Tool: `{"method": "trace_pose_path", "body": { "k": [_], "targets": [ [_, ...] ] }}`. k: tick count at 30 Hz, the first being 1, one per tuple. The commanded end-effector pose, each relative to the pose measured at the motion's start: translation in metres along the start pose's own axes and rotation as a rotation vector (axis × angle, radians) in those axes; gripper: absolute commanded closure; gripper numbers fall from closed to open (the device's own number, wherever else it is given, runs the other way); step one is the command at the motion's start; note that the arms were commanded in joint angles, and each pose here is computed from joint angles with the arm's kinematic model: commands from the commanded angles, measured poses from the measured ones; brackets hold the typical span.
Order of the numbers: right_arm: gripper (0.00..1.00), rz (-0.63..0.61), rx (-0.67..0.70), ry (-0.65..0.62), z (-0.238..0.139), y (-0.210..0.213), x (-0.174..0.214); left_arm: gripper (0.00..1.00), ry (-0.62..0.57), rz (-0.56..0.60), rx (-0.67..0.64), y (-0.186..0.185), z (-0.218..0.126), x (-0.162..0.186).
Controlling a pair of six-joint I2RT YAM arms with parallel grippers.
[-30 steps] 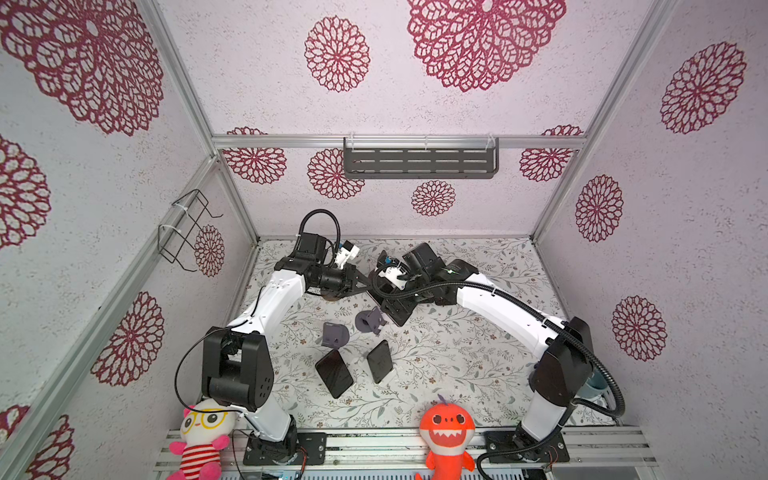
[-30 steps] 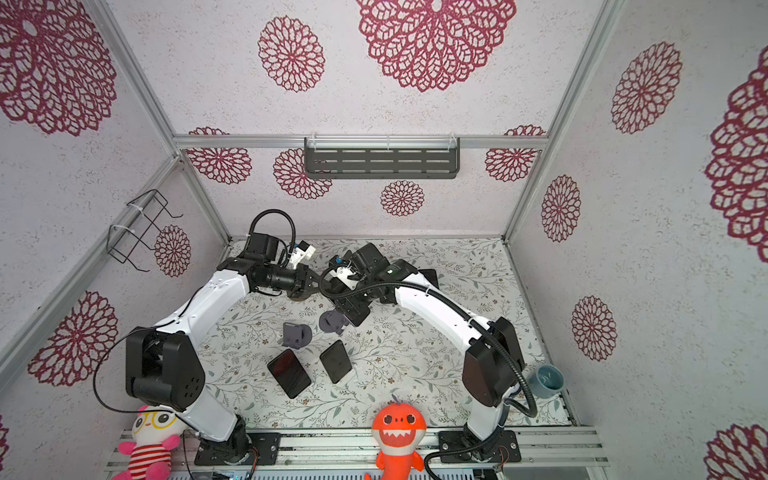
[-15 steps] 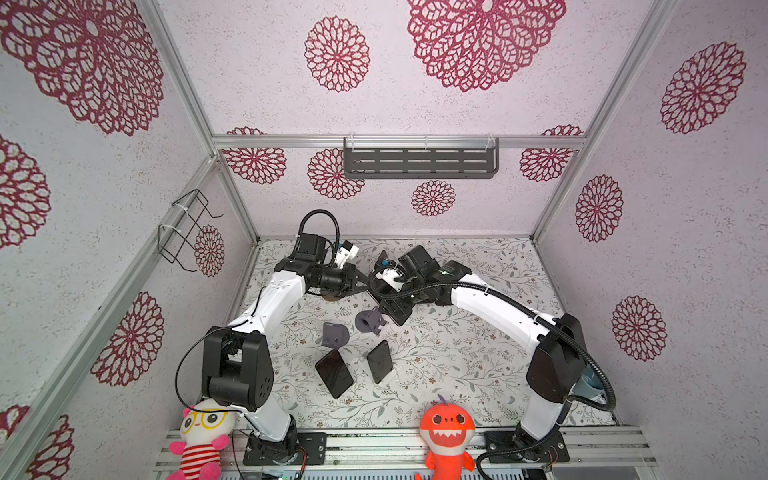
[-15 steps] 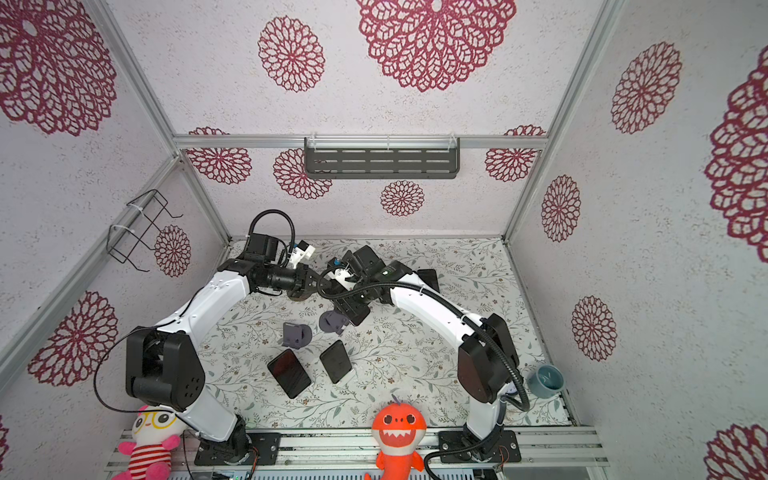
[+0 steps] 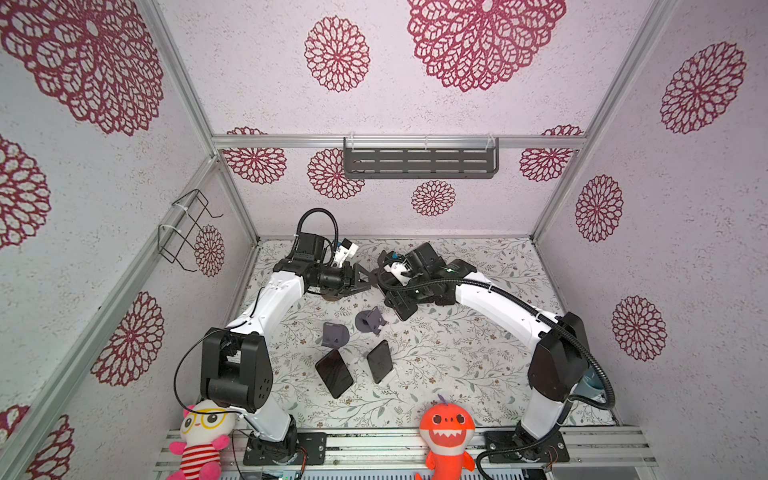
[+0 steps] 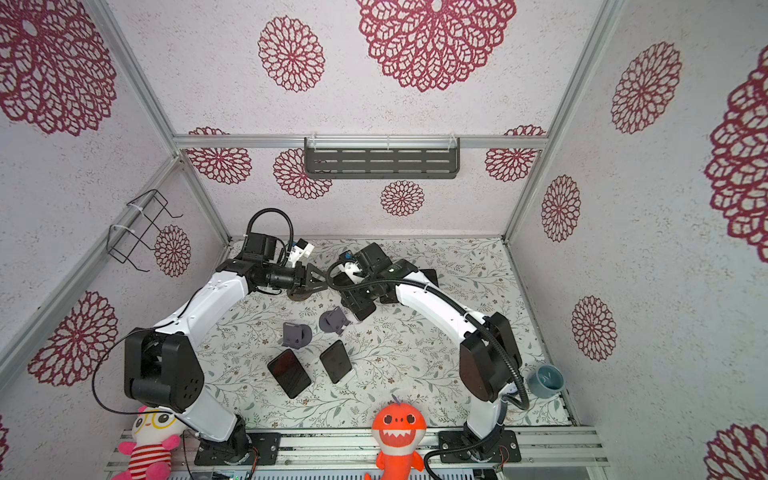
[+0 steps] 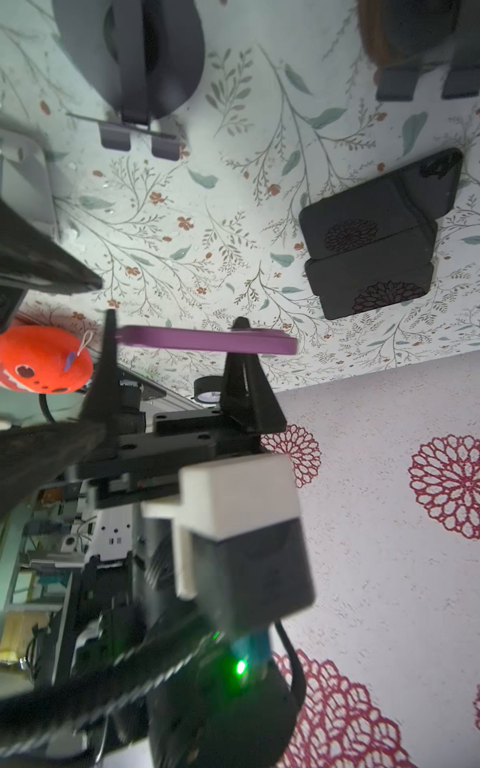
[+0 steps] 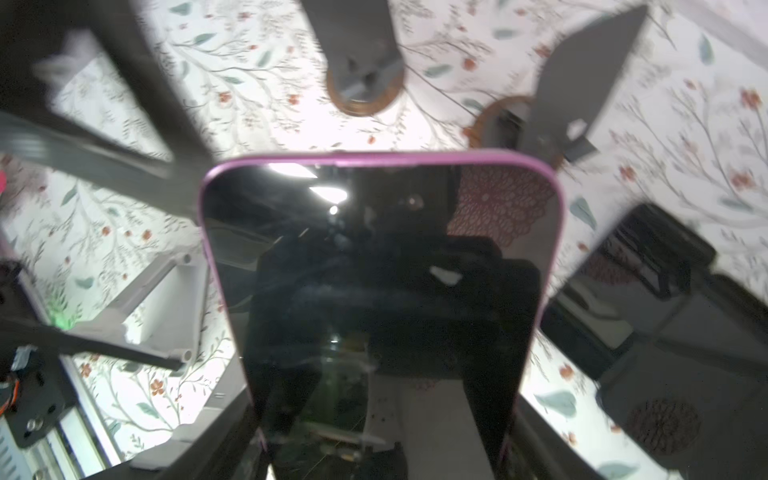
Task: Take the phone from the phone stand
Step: 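Close the right gripper on the phone while the left gripper opens and releases it, then carry the pink-edged phone with the right gripper and lower it beside the black phones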
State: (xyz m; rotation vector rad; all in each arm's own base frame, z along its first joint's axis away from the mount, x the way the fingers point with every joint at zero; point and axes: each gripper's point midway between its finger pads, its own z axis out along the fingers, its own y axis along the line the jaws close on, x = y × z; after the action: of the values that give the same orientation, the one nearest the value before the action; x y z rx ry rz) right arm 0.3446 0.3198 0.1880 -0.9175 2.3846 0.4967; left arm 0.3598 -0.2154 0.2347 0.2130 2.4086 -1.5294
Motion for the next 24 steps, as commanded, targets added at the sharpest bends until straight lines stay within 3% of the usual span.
{"method": "trace_pose_path", "body": {
  "k": [1,4,7,11,18,24],
  "targets": [
    [0.56,0.162,0.108,-0.053,-0.039,-0.047,0.006,0.33,-0.048,0.059,0.003,-0.011,-0.012,-0.006],
    [0.57,0.283,0.243,0.052,-0.043,-0.095,0.059,0.22,-0.068,0.068,-0.036,-0.008,-0.014,-0.007],
    [0.58,0.377,0.338,0.144,-0.046,-0.132,0.106,0.21,-0.097,0.071,-0.089,-0.001,-0.019,-0.013],
    [0.59,0.496,0.352,0.201,-0.043,-0.157,0.153,0.2,-0.133,0.103,-0.216,0.01,-0.029,-0.016],
    [0.57,0.582,0.326,0.264,-0.023,-0.168,0.191,0.21,-0.196,0.15,-0.33,0.016,-0.044,-0.022],
    [0.5,0.561,0.3,0.29,-0.004,-0.17,0.201,0.21,-0.201,0.163,-0.344,0.013,-0.048,-0.021]
  ]
}}
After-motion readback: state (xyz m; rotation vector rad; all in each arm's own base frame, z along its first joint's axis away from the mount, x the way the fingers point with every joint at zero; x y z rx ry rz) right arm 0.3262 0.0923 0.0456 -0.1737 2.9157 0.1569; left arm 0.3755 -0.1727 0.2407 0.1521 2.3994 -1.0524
